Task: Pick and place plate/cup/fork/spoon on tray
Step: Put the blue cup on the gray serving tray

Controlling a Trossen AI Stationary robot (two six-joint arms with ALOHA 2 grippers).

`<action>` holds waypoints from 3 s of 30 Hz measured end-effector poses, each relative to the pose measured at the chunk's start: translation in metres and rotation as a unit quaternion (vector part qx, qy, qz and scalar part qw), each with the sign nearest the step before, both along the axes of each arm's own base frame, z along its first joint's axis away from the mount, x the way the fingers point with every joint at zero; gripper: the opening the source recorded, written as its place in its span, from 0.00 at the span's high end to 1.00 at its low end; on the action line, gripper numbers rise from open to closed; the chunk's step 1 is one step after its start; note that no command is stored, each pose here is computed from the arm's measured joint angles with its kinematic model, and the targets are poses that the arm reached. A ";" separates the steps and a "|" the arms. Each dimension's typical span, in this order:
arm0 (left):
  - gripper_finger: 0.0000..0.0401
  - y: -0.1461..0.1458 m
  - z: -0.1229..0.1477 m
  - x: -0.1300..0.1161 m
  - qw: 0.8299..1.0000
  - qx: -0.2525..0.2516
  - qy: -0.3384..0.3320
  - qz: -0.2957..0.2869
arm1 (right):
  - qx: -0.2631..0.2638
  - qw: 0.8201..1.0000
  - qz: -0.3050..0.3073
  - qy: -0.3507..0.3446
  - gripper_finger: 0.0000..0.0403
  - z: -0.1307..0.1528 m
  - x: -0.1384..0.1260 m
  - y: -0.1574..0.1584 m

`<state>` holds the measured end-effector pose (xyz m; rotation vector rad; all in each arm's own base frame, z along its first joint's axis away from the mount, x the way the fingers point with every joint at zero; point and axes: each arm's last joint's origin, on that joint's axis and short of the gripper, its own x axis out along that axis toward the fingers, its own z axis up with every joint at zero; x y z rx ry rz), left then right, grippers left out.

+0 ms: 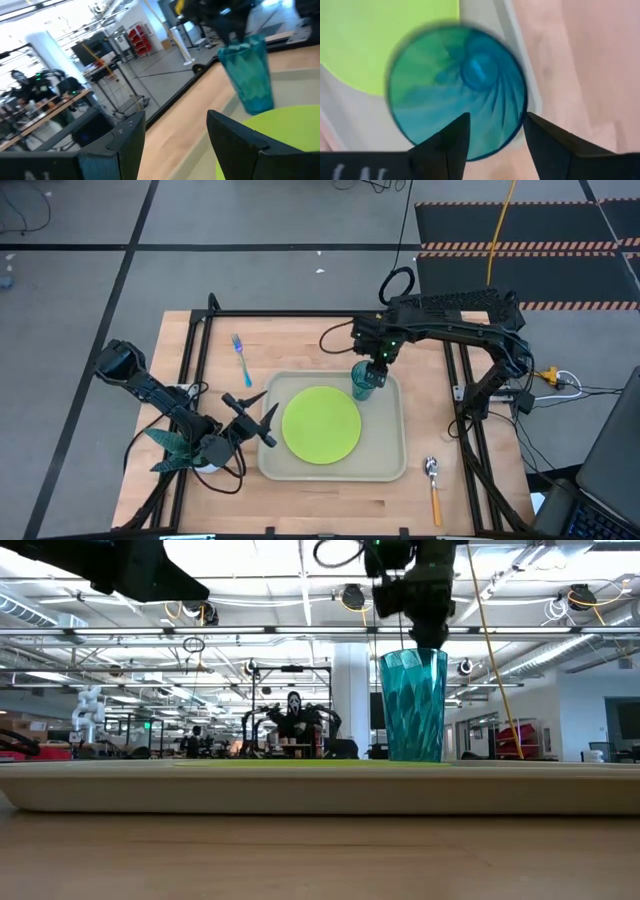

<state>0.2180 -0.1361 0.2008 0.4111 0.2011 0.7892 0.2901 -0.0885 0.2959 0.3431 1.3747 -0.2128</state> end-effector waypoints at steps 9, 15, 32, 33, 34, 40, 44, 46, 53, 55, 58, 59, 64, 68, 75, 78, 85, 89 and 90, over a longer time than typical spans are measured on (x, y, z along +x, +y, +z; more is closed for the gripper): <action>0.47 0.009 0.005 0.010 0.999 0.013 0.022 -0.022 | -0.071 0.991 -0.027 -0.113 0.55 0.048 -0.028 0.006; 0.47 0.037 0.031 0.056 0.987 -0.010 0.095 -0.127 | -0.106 0.982 -0.070 -0.143 0.55 0.062 -0.047 0.012; 0.47 0.123 0.113 0.130 0.906 -0.024 0.306 -0.290 | -0.047 0.990 -0.099 -0.094 0.55 -0.042 -0.117 0.046; 0.47 0.123 0.114 0.139 0.900 -0.019 0.324 -0.292 | -0.041 0.988 -0.106 -0.100 0.55 -0.047 -0.121 0.047; 0.47 0.125 0.114 0.148 0.892 -0.019 0.339 -0.298 | -0.035 0.988 -0.111 -0.106 0.55 -0.053 -0.125 0.049; 0.55 0.138 0.098 0.195 0.844 -0.050 0.434 -0.310 | 0.017 0.981 -0.113 -0.159 0.55 -0.081 -0.139 0.061; 0.63 0.149 0.098 0.214 0.835 -0.047 0.453 -0.310 | 0.043 0.976 -0.100 -0.188 0.55 -0.094 -0.143 0.067; 0.65 0.155 0.103 0.221 0.839 -0.049 0.444 -0.311 | 0.055 0.975 -0.094 -0.195 0.55 -0.099 -0.145 0.069; 0.67 0.164 0.112 0.231 0.837 -0.065 0.422 -0.343 | 0.063 0.974 -0.076 -0.205 0.55 -0.113 -0.148 0.074; 0.67 0.164 0.102 0.235 0.829 -0.070 0.436 -0.344 | 0.063 0.975 -0.074 -0.199 0.55 -0.116 -0.150 0.075; 0.67 0.164 0.084 0.241 0.815 -0.078 0.459 -0.344 | 0.064 0.976 -0.069 -0.199 0.55 -0.117 -0.150 0.076; 0.67 0.164 0.080 0.242 0.813 -0.079 0.463 -0.344 | 0.064 0.976 -0.068 -0.199 0.55 -0.118 -0.150 0.077; 0.67 0.164 0.074 0.245 0.808 -0.077 0.472 -0.344 | 0.064 0.975 -0.064 -0.201 0.55 -0.118 -0.150 0.078; 0.67 0.164 0.073 0.244 0.807 -0.075 0.478 -0.340 | 0.064 0.975 -0.064 -0.201 0.55 -0.118 -0.150 0.078; 0.71 0.162 0.070 0.240 0.796 -0.090 0.497 -0.333 | 0.061 0.974 -0.060 -0.208 0.55 -0.117 -0.149 0.077; 0.81 0.157 0.071 0.240 0.800 -0.072 0.503 -0.320 | 0.060 0.973 -0.058 -0.214 0.55 -0.116 -0.148 0.077; 0.97 0.150 0.076 0.239 0.808 -0.034 0.513 -0.288 | 0.057 0.974 -0.054 -0.213 0.55 -0.117 -0.148 0.077; 0.98 0.145 0.084 0.235 0.818 -0.017 0.517 -0.253 | 0.055 0.974 -0.050 -0.213 0.55 -0.117 -0.148 0.077; 0.98 0.145 0.088 0.232 0.820 -0.017 0.517 -0.244 | 0.055 0.974 -0.050 -0.213 0.55 -0.117 -0.148 0.077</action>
